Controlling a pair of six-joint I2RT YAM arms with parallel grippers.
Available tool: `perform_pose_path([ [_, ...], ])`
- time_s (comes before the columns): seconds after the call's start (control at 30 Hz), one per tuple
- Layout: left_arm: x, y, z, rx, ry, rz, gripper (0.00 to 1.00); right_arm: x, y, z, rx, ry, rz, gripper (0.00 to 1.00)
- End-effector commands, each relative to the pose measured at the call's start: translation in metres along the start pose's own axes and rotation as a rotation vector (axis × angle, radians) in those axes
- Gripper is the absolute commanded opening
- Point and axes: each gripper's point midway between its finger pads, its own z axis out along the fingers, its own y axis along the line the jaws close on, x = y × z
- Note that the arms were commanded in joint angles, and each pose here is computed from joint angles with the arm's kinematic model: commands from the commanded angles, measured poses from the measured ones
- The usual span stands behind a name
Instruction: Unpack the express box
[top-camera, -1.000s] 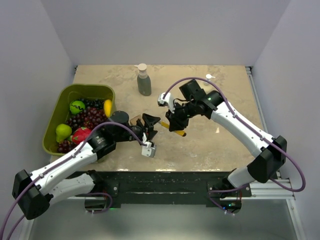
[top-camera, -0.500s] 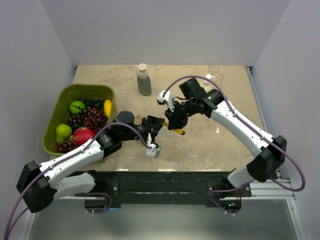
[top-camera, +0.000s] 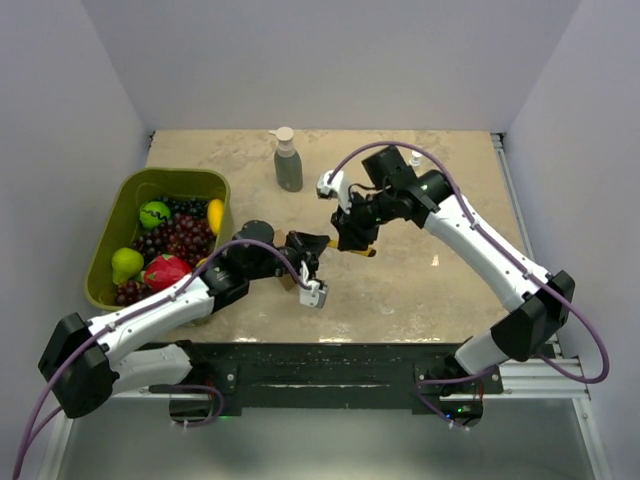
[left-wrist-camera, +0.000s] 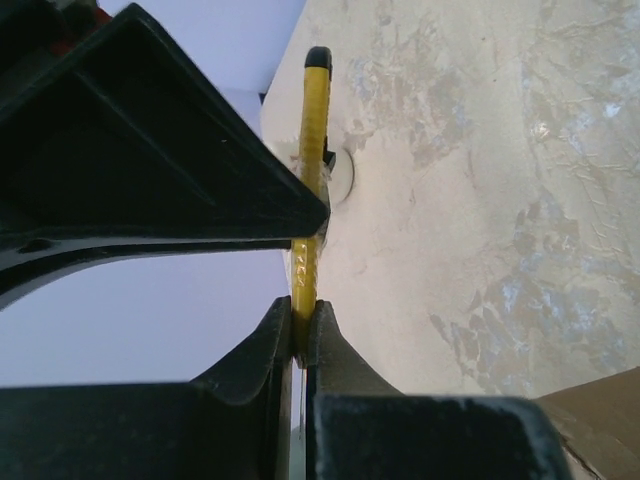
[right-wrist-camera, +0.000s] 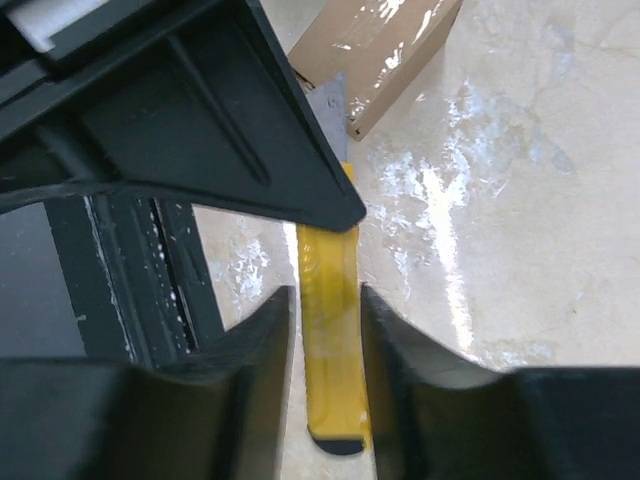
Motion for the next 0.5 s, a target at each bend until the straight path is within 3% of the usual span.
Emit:
perform_pose_path([
  [0.0,0.014,0.04,-0.008,-0.145,0.093,-0.266,0.0,-0.06,-0.024,-0.054,0.111,-0.17,-0.047,0.5],
  [0.03,0.022,0.039,-0.012,-0.139,0.119,-0.348,0.0,-0.063,-0.025,-0.063,0.109,-0.178,-0.036,0.6],
  [0.17,0.026,0.05,-0.025,-0.185,0.125,-0.624,0.0,-0.089,-0.04,-0.103,0.167,-0.28,-0.057,0.77],
  [0.33,0.024,0.05,-0.038,-0.197,0.054,-0.968,0.0,-0.098,-0.032,-0.12,0.21,-0.428,-0.17,0.83],
  [0.47,0.022,0.051,-0.038,-0.128,-0.039,-1.212,0.0,-0.088,-0.025,-0.11,0.195,-0.527,-0.141,0.84],
])
